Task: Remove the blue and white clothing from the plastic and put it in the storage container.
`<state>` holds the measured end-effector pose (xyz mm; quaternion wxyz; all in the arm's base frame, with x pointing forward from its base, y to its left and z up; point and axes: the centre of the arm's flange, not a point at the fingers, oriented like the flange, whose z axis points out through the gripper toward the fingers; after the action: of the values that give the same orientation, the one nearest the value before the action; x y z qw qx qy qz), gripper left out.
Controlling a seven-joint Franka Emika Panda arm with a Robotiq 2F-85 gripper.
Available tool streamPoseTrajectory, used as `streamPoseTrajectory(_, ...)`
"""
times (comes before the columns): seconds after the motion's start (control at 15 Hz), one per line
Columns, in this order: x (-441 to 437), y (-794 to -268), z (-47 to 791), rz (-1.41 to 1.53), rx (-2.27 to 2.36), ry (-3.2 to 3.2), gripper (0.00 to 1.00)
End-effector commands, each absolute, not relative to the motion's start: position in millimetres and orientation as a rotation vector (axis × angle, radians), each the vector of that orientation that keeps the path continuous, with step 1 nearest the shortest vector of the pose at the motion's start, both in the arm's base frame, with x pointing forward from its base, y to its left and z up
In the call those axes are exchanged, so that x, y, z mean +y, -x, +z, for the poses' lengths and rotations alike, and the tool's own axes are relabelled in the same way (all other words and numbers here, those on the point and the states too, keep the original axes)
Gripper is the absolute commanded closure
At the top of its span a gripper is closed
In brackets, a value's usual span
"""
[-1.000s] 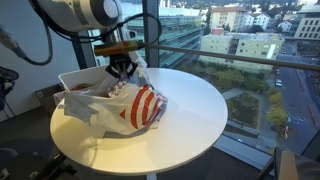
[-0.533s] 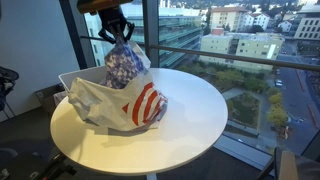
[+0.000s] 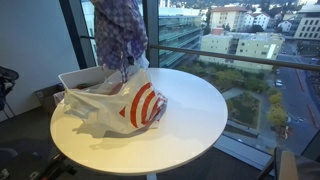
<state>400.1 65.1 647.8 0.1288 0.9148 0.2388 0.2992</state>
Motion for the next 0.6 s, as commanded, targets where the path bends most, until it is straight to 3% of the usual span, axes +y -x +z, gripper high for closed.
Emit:
streamPoseTrajectory(0.0, 79.1, -363.0, 723.6, 1.105, 0.622, -2.555, 0.96)
streamPoseTrajectory(0.53, 182.4, -358.4, 766.0, 1.302, 0.654, -2.422, 0.96)
